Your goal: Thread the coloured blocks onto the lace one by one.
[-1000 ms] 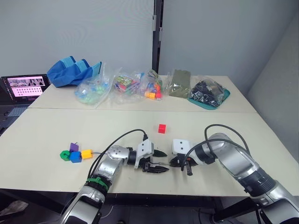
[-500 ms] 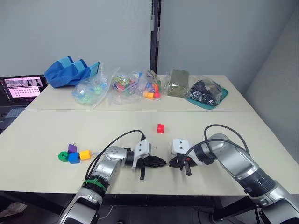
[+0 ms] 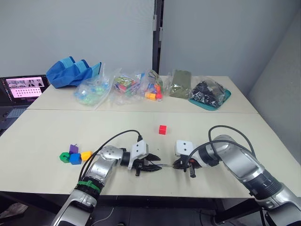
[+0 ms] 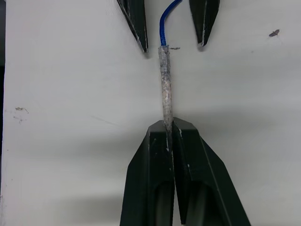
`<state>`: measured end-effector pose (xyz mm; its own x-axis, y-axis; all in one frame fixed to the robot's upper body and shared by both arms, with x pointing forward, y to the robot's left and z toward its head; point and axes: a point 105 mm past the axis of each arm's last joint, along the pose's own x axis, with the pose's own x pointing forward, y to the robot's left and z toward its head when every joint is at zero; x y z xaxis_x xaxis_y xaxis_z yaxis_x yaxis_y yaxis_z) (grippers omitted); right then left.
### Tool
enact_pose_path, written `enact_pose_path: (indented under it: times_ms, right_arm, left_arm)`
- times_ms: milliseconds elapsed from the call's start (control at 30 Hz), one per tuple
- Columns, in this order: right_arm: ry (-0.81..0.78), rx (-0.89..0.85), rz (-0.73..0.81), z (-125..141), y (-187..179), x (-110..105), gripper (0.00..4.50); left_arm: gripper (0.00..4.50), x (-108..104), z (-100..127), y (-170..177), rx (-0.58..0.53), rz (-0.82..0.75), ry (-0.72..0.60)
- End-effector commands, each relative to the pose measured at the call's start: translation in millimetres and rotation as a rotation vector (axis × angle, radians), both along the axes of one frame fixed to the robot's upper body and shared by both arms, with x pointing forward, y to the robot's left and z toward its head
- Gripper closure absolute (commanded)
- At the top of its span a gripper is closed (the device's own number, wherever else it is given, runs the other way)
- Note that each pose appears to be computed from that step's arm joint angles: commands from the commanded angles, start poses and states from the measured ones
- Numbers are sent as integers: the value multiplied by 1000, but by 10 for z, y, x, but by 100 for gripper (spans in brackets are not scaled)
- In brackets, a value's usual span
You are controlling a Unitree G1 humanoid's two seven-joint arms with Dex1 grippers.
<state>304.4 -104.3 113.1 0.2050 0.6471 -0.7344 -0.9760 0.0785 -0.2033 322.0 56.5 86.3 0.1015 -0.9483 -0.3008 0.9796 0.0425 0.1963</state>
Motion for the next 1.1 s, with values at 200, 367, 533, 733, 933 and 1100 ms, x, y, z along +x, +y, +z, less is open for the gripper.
enact_pose_path:
  times_ms: [200,367,533,733,933,1100]
  right_arm:
    - [-13,19,6,45,14,-34,450]
    - [-12,20,6,26,16,-46,450]
    - [-15,16,0,26,0,-43,450]
    - [-17,20,-5,31,-4,-33,450]
    - [-32,27,-18,38,-55,-53,450]
    - [-78,51,-31,111,-158,-100,288]
  left_arm:
    - [254,-64,26,-171,-65,-32,-14]
    - [254,-109,-3,-181,-55,-63,0]
    - [310,-98,-27,-152,-40,-57,-5]
    - [448,-83,-55,-138,-17,-55,-22]
    - [448,-57,-61,-126,-25,-38,-30]
    - [450,-13,-55,-71,-30,-15,-31]
